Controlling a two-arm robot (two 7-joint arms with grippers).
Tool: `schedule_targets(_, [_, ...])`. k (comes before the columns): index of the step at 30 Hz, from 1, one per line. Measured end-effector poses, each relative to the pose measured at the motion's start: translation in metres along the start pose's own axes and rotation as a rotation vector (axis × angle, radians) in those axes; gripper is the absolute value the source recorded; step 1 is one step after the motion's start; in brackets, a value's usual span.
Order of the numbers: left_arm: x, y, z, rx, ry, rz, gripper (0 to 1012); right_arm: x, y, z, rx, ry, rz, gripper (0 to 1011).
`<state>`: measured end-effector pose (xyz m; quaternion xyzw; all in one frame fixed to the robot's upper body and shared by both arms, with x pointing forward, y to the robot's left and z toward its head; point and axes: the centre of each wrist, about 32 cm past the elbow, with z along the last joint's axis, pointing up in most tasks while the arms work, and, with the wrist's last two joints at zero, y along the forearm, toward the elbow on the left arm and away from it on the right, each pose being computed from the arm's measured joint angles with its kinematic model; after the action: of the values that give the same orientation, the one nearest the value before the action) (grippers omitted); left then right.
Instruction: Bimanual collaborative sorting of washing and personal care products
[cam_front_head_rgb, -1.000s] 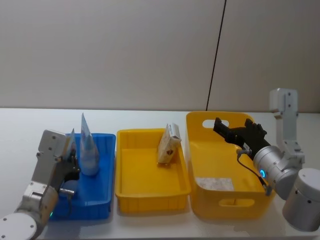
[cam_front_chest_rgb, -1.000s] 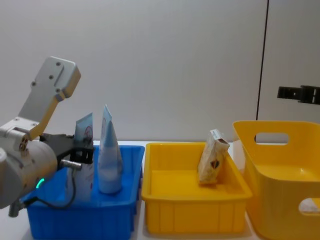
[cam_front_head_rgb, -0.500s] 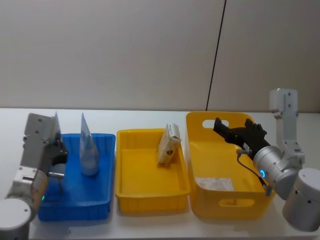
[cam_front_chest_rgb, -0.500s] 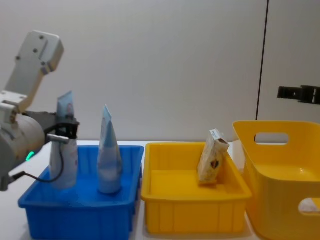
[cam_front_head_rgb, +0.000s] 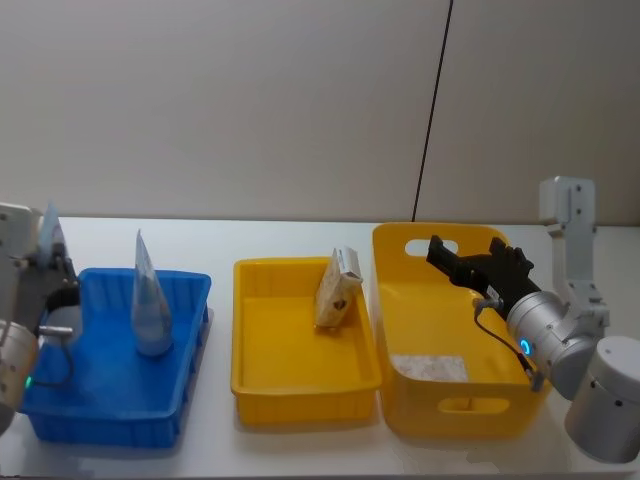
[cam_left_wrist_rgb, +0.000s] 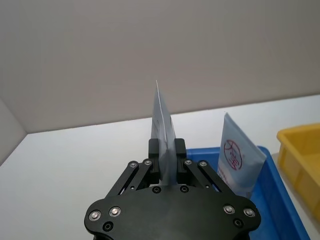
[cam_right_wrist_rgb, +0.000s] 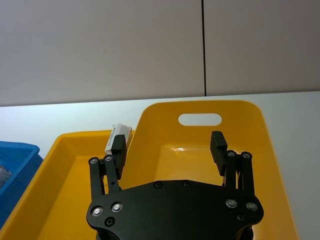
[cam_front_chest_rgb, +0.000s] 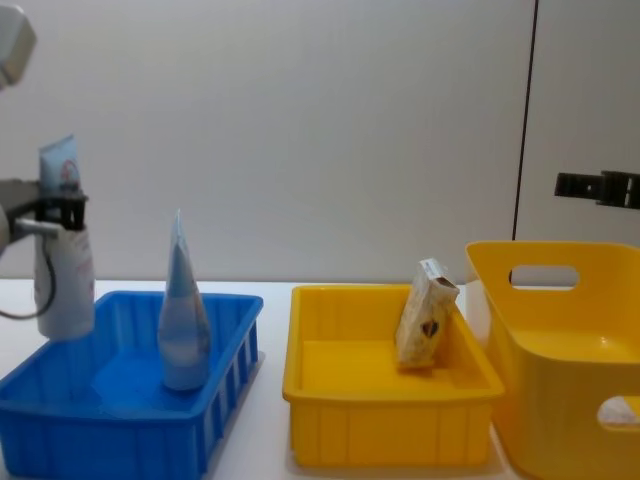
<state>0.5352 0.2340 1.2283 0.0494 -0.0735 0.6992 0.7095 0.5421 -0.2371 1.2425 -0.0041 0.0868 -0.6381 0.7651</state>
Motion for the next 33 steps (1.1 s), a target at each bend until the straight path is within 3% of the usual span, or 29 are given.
schedule_targets(5, [0.0117,0.0042,0.0152,-0.043,0.054,-0.006,158,0.0,0.0,0.0,0.0,0.0,0.0,1004])
schedule_targets(6, [0.0117,0.0042,0.0152,-0.043,0.054,-0.006,158,0.0,0.0,0.0,0.0,0.0,0.0,1003])
schedule_targets(9, [0.0174,0.0063,0.024,-0.067,0.09,-0.017,158,0.0,0.0,0.0,0.001,0.0,0.001,1004])
schedule_targets(11, [0.0223,0.0085,0.033,-0.09,0.132,-0.034,158,0.0,0.0,0.0,0.002,-0.001,0.003,1003])
schedule_targets(15, [0.026,0.0103,0.0413,-0.111,0.171,-0.051,158,0.003,0.001,0.0,0.021,-0.007,0.023,1004])
schedule_targets(16, [0.0274,0.0109,0.0456,-0.122,0.192,-0.063,158,0.003,0.001,0.0,0.027,-0.008,0.03,1004])
schedule_targets(23, [0.0307,0.011,0.0626,-0.169,0.267,-0.114,157,0.009,0.003,0.003,0.067,-0.022,0.1,1004])
schedule_targets(29, [0.0302,0.0088,0.0748,-0.208,0.295,-0.148,157,0.012,0.007,0.007,0.093,-0.042,0.179,1004])
schedule_targets(33, [0.0276,0.0066,0.0808,-0.231,0.294,-0.161,157,0.013,0.01,0.011,0.1,-0.061,0.234,1003])
